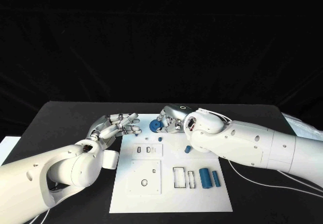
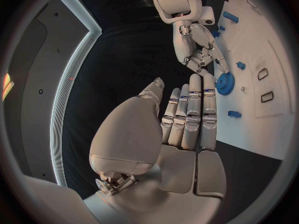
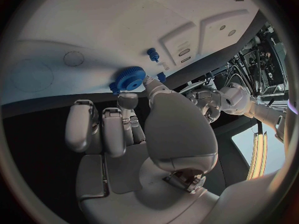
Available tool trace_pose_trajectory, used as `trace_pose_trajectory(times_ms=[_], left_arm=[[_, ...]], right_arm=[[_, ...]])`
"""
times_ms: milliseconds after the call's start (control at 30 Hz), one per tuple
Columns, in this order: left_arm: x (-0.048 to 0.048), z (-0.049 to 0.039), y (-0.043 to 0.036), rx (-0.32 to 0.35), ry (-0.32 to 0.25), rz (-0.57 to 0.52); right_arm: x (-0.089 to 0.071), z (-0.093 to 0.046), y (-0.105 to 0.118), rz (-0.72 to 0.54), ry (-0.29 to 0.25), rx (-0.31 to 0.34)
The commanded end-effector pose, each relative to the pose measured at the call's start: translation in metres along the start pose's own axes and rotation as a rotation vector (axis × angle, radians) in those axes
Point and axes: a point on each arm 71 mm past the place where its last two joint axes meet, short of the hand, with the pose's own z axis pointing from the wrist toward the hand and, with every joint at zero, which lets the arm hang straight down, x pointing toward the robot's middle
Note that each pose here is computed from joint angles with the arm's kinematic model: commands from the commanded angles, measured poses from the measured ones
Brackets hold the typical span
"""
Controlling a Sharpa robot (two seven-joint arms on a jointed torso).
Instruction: Assemble the parts on the task board
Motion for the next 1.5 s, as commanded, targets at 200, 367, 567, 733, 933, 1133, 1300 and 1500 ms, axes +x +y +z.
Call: trace_pose_trajectory(times_ms=[200,367,567,733,933,1133,1300,1500], left_arm=[[0.0026,0.0007,-0.0007,0.005,0.021,-0.009],[0.0031,0.0013,-0.0004,0.005,0.022,-0.010],[0.0026,0.0018,-0.0001,0.003,0.021,-0.010],[0.0023,0.0019,0.0000,0.002,0.021,-0.010],[0.0022,0.0019,0.0000,0.002,0.021,-0.010],[0.0020,0.0021,0.0001,0.001,0.021,-0.010],[-0.0001,0.0021,0.0001,0.001,0.017,-0.008],[-0.0034,0.0017,-0.0001,0.002,0.010,-0.005]], right_arm=[[0.007,0.004,0.000,0.015,0.076,0.016],[0.009,0.007,-0.001,0.014,0.085,0.031],[0.006,0.008,-0.001,0.016,0.021,0.039],[0.004,0.007,-0.001,0.022,-0.016,0.034],[0.004,0.006,-0.002,0.023,-0.023,0.033],[-0.002,0.002,-0.003,0.042,-0.089,0.011],[-0.013,-0.014,-0.011,0.119,-0.177,-0.067],[-0.031,-0.041,-0.040,0.219,-0.166,-0.124]])
